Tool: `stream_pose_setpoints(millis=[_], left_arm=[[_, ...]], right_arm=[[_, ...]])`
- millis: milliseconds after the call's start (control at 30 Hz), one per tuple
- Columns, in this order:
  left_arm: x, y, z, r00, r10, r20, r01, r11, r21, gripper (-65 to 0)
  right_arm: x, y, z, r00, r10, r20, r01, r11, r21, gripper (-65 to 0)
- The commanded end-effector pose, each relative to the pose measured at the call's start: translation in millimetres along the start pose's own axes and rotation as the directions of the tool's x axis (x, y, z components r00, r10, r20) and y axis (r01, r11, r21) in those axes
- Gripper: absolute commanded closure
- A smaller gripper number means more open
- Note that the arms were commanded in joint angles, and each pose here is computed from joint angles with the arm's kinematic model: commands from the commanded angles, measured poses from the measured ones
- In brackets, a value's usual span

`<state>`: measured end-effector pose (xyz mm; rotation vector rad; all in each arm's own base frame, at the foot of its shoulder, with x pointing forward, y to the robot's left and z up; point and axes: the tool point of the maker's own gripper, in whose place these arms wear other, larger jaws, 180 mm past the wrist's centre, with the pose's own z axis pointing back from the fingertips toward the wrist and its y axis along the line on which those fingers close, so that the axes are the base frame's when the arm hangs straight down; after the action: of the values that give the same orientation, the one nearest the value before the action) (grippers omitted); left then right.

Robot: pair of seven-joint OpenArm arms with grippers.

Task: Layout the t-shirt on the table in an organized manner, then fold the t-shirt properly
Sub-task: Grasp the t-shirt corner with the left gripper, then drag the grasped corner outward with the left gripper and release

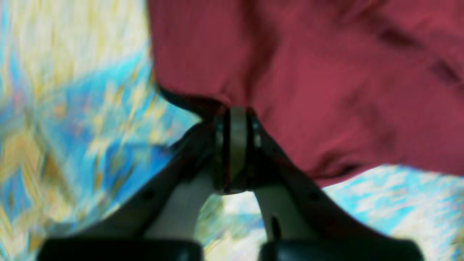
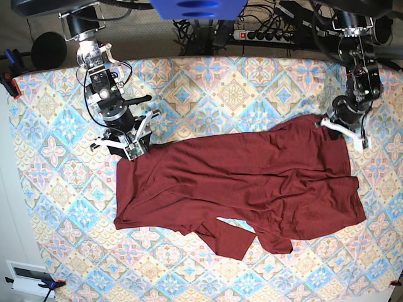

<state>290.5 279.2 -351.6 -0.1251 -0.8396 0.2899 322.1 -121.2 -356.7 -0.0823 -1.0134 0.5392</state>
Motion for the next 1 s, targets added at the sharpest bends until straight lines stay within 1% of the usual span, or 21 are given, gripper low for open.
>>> stream_pose_setpoints(millis=[0, 67, 100, 167, 200, 300, 367, 400, 467, 500, 567, 600, 667, 767, 833, 900, 967], left_arm=[[32.0, -8.0, 11.0, 0.995, -0.037, 0.093, 0.039, 0.999, -0.019, -0.2], [65.7, -14.2, 31.7, 0.978, -0.088, 0.188, 0.093, 0.996, -0.019, 0.0], [79.4, -18.1, 40.8, 0.969, -0.096, 0.229, 0.104, 0.994, -0.025, 0.0], [109.9, -21.8, 59.4, 0.944, -0.083, 0.319, 0.101, 0.994, -0.039, -0.1], [125.1, -15.4, 67.6, 0.934, -0.081, 0.349, 0.097, 0.995, -0.029, -0.1], [163.3, 1.9, 90.0, 0.907, -0.032, 0.42, 0.045, 0.999, -0.021, -0.1], [189.6, 20.8, 105.9, 0.878, 0.019, 0.479, -0.019, 1.0, -0.005, -0.3], [199.7, 33.1, 108.6, 0.866, 0.048, 0.497, -0.059, 0.998, 0.006, -0.4], [209.1, 51.6, 100.8, 0.861, 0.099, 0.499, -0.123, 0.992, 0.016, -0.4], [215.5, 66.4, 97.0, 0.861, 0.11, 0.496, -0.15, 0.988, 0.043, -0.4], [210.3, 90.5, 79.1, 0.88, 0.148, 0.451, -0.205, 0.976, 0.079, -0.5], [201.9, 101.4, 66.5, 0.896, 0.173, 0.41, -0.229, 0.969, 0.093, -0.8], [192.5, 108.0, 51.3, 0.922, 0.166, 0.349, -0.218, 0.969, 0.117, -2.3], [180.4, 108.5, 37.6, 0.939, 0.143, 0.312, -0.193, 0.972, 0.135, -5.2], [169.3, 117.9, 36.3, 0.939, 0.134, 0.318, -0.192, 0.968, 0.161, -7.0], [164.7, 124.8, 37.8, 0.932, 0.121, 0.341, -0.192, 0.964, 0.182, -8.3], [160.7, 127.8, 38.3, 0.932, 0.114, 0.345, -0.188, 0.963, 0.191, -8.8]], right_arm=[[21.2, -7.4, 3.6, 0.998, 0.01, 0.07, -0.008, 1.0, -0.018, -22.5], [23.4, -7.5, 4.4, 0.997, 0.01, 0.076, -0.009, 1.0, -0.019, -22.5], [23.3, -8.1, 4.4, 0.997, 0.01, 0.076, -0.009, 1.0, -0.02, -22.5], [23.3, -8.2, 4.4, 0.997, 0.011, 0.075, -0.01, 1.0, -0.021, -22.5], [23.3, -8.8, 4.5, 0.997, 0.011, 0.075, -0.009, 1.0, -0.022, -22.5], [23.3, -8.8, 4.5, 0.997, 0.011, 0.075, -0.009, 1.0, -0.022, -22.5], [22.7, -8.8, 4.3, 0.997, 0.011, 0.074, -0.009, 1.0, -0.022, -22.5], [22.7, -8.8, 4.3, 0.997, 0.011, 0.074, -0.009, 1.0, -0.022, -22.5], [22.7, -8.8, 4.3, 0.997, 0.011, 0.074, -0.009, 1.0, -0.022, -22.5], [22.5, -8.2, 4.2, 0.997, 0.011, 0.072, -0.01, 1.0, -0.021, -22.5], [17.8, -8.2, 3.8, 0.999, 0.01, 0.048, -0.01, 1.0, -0.02, -22.5], [14.5, -7.7, 3.6, 1.0, 0.011, 0.029, -0.01, 1.0, -0.019, -22.6], [10.7, -7.4, 3.5, 1.0, 0.008, 0.008, -0.007, 1.0, -0.017, -22.6], [9.9, -3.6, 2.2, 1.0, 0.011, 0.001, -0.011, 1.0, -0.007, -22.7], [10.1, 3.6, 0.5, 1.0, 0.017, 0.0, -0.017, 1.0, 0.012, -22.7], [-6.5, 7.4, -4.5, 0.999, 0.017, -0.045, -0.016, 1.0, 0.024, -22.7], [-23.7, 6.7, -8.3, 0.995, 0.01, -0.095, -0.008, 1.0, 0.024, -22.7]])
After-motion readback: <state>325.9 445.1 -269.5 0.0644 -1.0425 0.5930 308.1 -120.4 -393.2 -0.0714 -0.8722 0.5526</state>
